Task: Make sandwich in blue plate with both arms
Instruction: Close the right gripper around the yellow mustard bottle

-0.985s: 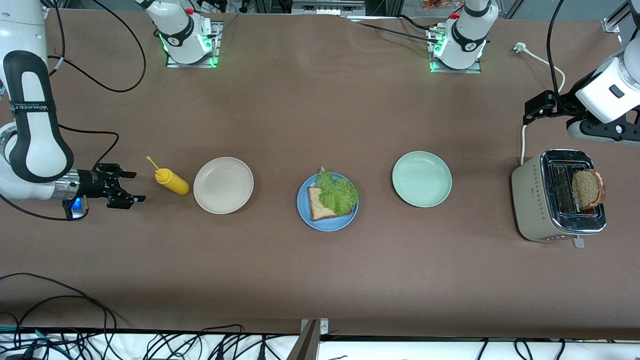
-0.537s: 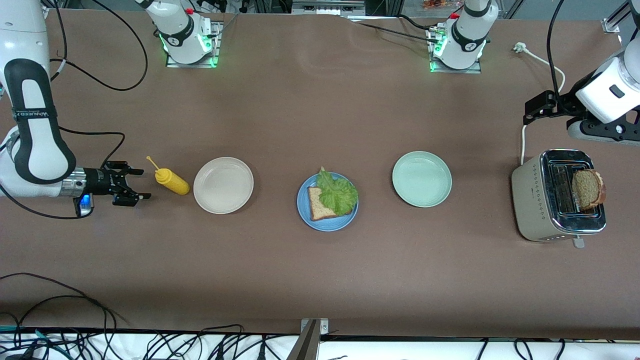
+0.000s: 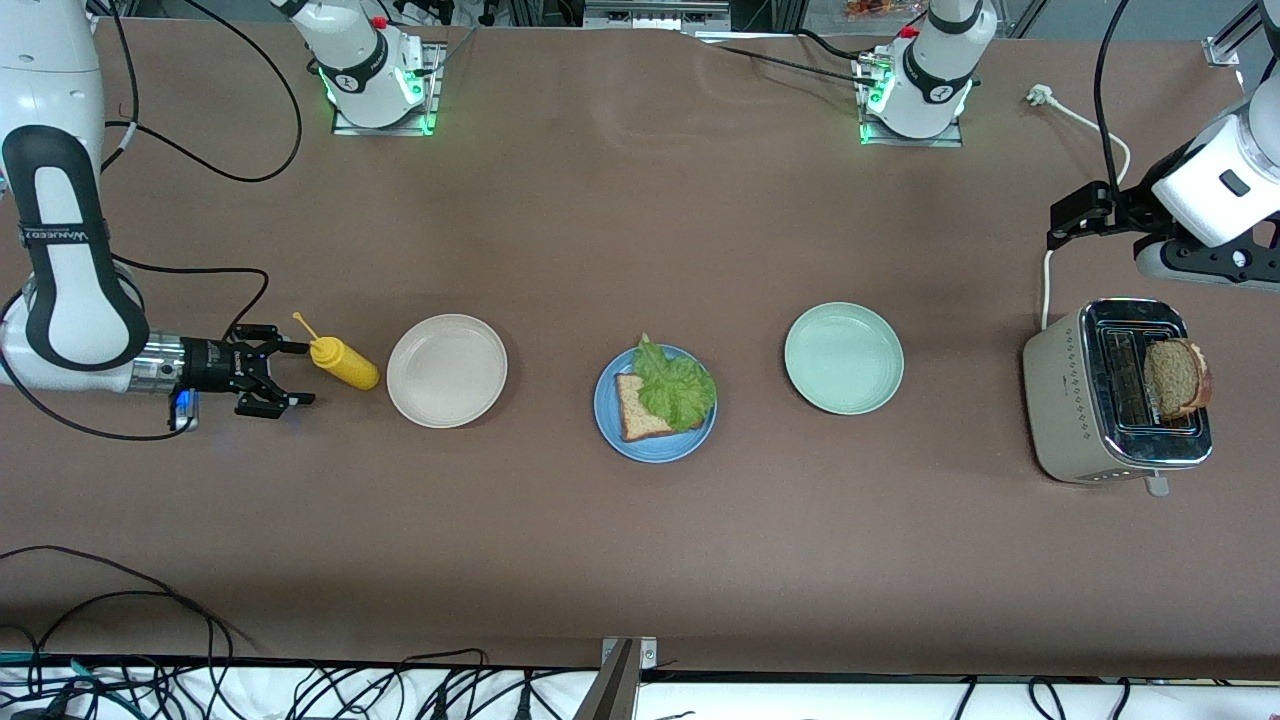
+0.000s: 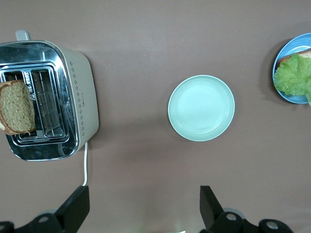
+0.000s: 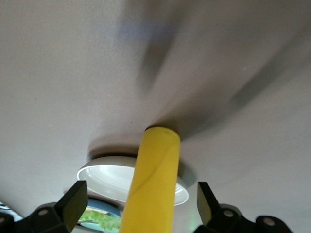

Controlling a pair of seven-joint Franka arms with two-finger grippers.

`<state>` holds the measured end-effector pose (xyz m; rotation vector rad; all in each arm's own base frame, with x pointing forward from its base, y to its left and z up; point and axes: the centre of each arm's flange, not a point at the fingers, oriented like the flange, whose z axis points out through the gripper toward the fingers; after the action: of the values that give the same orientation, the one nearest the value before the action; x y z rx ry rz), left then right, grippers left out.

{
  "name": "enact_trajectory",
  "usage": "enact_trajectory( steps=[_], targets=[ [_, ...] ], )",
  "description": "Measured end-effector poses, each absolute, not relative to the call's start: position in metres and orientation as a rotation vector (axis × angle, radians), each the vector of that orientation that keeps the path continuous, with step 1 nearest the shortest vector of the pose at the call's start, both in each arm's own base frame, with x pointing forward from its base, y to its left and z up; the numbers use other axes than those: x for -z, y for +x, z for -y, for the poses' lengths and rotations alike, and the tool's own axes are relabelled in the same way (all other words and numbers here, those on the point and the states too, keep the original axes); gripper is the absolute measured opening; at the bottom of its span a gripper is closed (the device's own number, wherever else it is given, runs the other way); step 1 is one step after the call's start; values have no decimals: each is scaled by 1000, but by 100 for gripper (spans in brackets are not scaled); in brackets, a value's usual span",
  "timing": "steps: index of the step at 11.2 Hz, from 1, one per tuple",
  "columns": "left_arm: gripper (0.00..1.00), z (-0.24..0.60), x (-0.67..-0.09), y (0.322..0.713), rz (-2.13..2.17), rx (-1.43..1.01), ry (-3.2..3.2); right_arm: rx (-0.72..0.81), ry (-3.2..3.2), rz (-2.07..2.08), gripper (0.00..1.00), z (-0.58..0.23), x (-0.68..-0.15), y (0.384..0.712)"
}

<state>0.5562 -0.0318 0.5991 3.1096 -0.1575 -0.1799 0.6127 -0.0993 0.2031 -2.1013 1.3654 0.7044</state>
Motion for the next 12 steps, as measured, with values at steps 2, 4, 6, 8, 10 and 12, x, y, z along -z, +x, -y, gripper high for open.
enact_trajectory(
  steps=[2,4,6,8,10,12],
  targets=[
    [100,32,-599,556,157,180,3110,-721,-2061,-1377,100,89,-194,614],
    [100,32,-599,556,158,181,3110,-740,-2048,-1387,100,84,-188,614],
    [100,32,-599,556,158,181,3110,-756,-2040,-1399,100,80,-186,613],
    [100,32,-599,556,158,181,3110,-780,-2030,-1406,100,67,-186,614],
    [100,32,-599,556,158,181,3110,-799,-2031,-1407,100,54,-186,615],
    [100,32,-599,556,158,181,3110,-813,-2030,-1415,100,49,-184,614]
  ],
)
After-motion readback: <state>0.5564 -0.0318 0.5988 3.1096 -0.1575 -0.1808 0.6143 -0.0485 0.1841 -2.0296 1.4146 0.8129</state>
